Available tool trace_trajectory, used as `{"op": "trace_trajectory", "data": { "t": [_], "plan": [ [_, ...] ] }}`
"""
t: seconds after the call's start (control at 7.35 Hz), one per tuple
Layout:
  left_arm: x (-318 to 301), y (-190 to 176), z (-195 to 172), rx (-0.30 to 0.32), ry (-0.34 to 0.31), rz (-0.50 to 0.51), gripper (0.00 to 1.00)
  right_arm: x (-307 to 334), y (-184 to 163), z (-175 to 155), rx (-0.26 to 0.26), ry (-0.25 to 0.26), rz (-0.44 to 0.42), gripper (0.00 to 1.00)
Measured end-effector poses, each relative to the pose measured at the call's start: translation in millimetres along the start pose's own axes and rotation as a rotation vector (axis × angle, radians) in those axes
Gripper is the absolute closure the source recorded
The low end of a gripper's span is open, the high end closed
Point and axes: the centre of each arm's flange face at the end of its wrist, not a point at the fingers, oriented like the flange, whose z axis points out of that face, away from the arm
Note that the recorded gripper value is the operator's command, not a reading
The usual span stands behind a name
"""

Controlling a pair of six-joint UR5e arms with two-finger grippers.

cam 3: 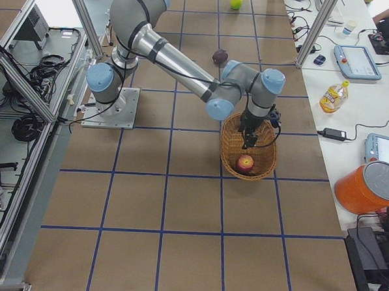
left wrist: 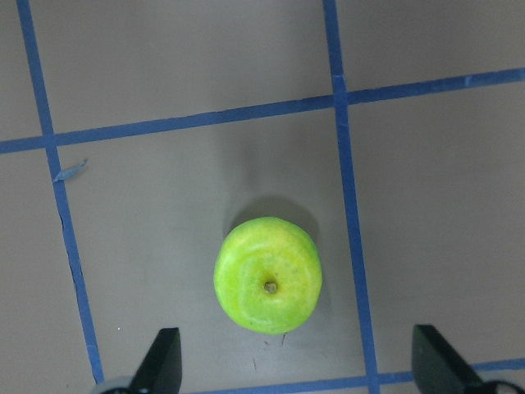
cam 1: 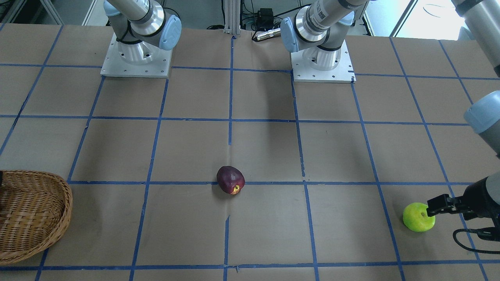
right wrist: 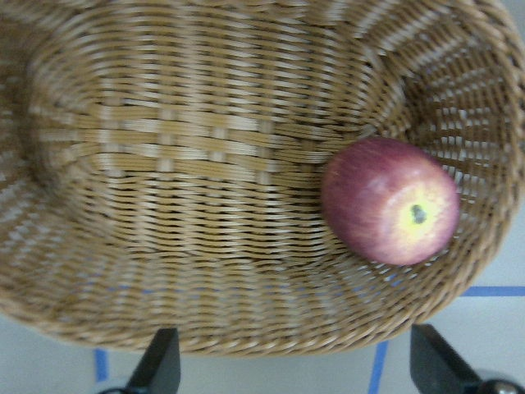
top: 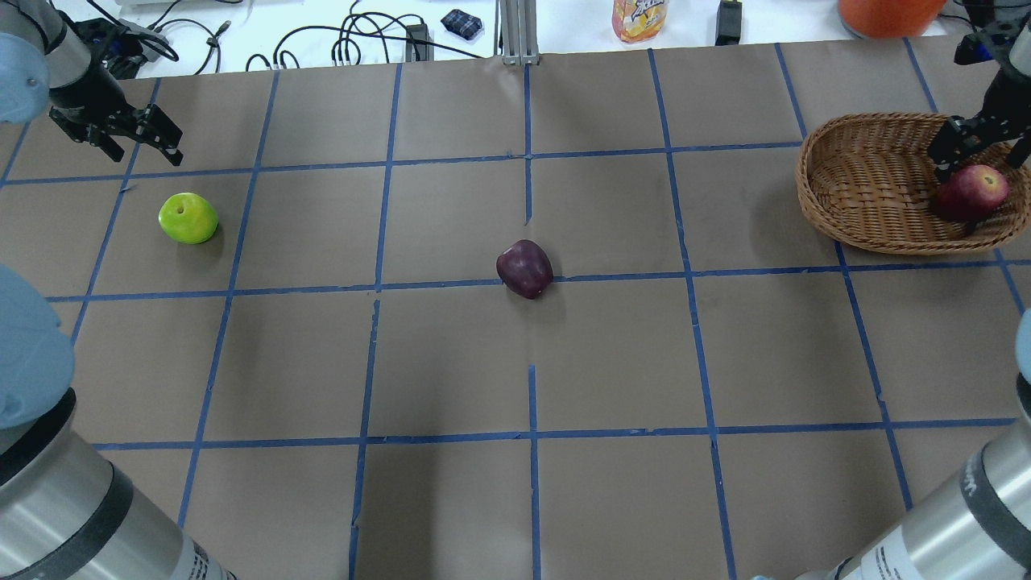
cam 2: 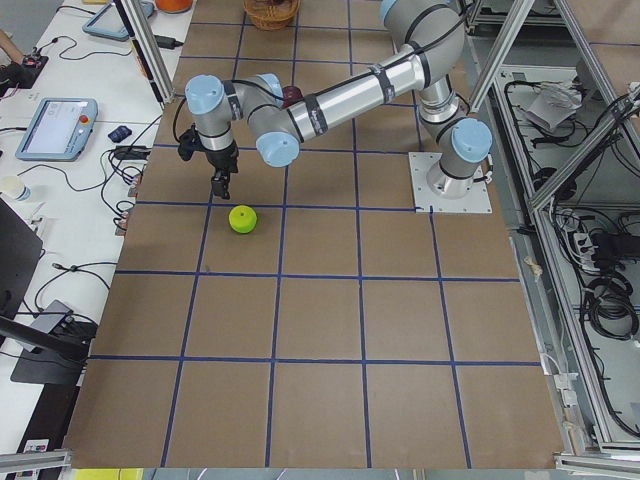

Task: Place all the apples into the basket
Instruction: 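Grasp dark red apple with right gripper while left grasps green apple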

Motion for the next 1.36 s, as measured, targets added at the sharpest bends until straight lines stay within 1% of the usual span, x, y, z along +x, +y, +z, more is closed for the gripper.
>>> {"op": "trace_trajectory", "data": {
  "t": [0.14, 0.27, 0.41, 0.54, 0.68, 0.82, 0.95, 1.23, 1.36],
  "plan": [
    [-4.4, -6.5, 15.2, -0.003, 0.001, -0.013, 0.0, -54.8, 4.8, -32.2, -0.002, -0.046, 0.001, 0.0],
    [-6.5, -9.9, 24.9, -0.006, 0.001, -0.019, 0.0, -127.9, 4.7, -58.7, 0.004, -0.088, 0.002, 0.0],
    [-7.2, -11.5, 33.6, -0.012, 0.005, -0.021, 0.0, -198.7, 3.9, -74.5, 0.009, -0.116, -0.02, 0.0],
    [-7.3, -12.3, 44.2, -0.024, 0.013, -0.022, 0.0, -267.6, 5.2, -81.9, 0.015, -0.147, -0.073, 0.0],
    [-7.2, -12.7, 54.6, -0.037, 0.021, -0.024, 0.0, -327.1, 9.4, -83.0, 0.015, -0.185, -0.137, 0.0],
    [-6.9, -12.3, 62.9, -0.049, 0.026, -0.024, 0.0, -370.6, 13.3, -78.6, 0.007, -0.207, -0.192, 0.0],
    [-6.6, -11.8, 70.3, -0.06, 0.031, -0.023, 0.0, -402.7, 14.3, -74.1, 0.017, -0.211, -0.24, 0.0],
    [-7.1, -10.8, 81.9, -0.079, 0.039, -0.024, 0.0, -461.2, 6.1, -57.9, 0.086, -0.201, -0.335, 0.0],
    [-7.6, -9.9, 85.5, -0.088, 0.043, -0.025, 0.0, -483.8, 0.5, -46.0, 0.113, -0.2, -0.364, 0.0]
  ]
}}
